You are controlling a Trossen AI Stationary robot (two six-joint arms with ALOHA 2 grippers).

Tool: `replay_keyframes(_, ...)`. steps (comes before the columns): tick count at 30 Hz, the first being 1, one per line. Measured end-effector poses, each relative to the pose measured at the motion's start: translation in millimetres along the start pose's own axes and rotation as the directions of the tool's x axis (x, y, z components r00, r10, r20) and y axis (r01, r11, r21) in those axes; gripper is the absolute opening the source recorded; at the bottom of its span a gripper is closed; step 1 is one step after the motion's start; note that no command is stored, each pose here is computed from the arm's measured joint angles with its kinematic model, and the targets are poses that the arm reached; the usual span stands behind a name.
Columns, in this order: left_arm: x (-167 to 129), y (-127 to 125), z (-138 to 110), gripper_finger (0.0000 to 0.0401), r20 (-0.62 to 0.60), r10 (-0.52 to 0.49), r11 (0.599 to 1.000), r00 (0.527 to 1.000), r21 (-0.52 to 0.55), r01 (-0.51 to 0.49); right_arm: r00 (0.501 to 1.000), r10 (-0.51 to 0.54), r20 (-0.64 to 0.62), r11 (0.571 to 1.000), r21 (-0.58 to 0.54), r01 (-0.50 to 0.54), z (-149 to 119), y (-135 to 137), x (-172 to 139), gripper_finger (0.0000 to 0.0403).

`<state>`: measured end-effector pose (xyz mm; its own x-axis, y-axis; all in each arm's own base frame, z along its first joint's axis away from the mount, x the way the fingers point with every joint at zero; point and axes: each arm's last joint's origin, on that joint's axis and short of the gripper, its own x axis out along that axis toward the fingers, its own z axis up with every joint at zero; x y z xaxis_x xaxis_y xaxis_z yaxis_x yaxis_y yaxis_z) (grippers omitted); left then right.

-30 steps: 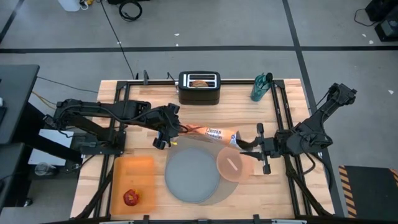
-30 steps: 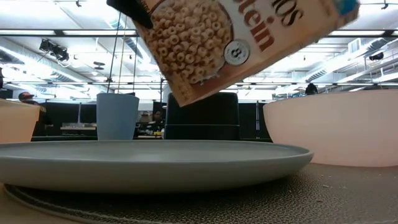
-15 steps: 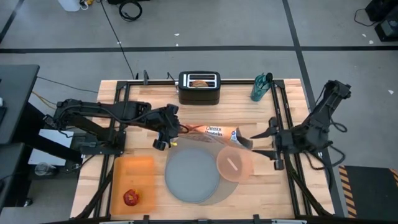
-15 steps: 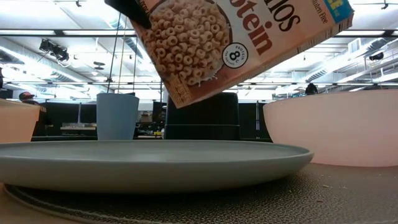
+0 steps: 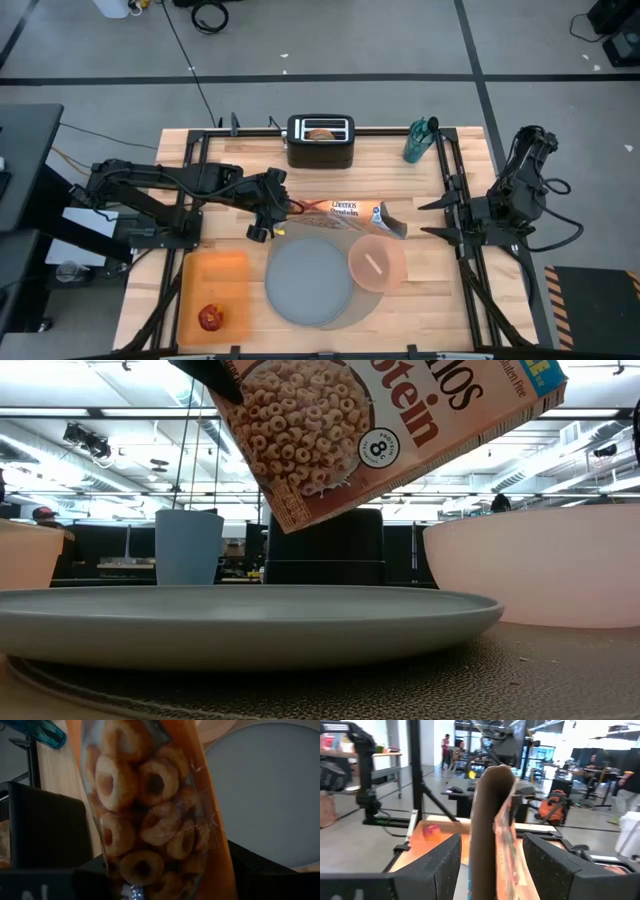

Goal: Arrange a breakfast setting
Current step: Pour the cereal from the yellow cereal box into the orange bowl

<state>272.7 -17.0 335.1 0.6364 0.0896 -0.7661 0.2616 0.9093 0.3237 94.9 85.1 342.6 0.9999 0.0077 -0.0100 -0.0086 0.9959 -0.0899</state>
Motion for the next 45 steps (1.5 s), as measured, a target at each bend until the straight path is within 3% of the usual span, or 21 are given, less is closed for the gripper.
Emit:
replay_keyframes(14,-9,3,4,0.0213,0.011,0.002,1.0,1.0,-0.003,-0.002,0.997,-0.08,0.017,0.997,0.002,0.08,3,-10,-6,0.0224)
replay_keyframes(23,-29,9,15,0.0213,0.044,0.03,1.0,0.999,-0.003,-0.03,0.997,-0.06,0.045,0.998,0.01,0.06,6,-18,-14,0.0224)
replay_keyframes(30,-37,11,12,0.0213,-0.012,0.053,0.999,0.999,-0.006,-0.053,0.997,-0.058,0.059,0.998,0.038,0.056,8,-22,-19,0.0224)
replay_keyframes(45,-41,10,16,0.0213,0.001,0.053,0.998,0.999,0.018,-0.053,0.976,-0.205,-0.068,0.973,0.097,0.211,-12,-25,-19,0.0223)
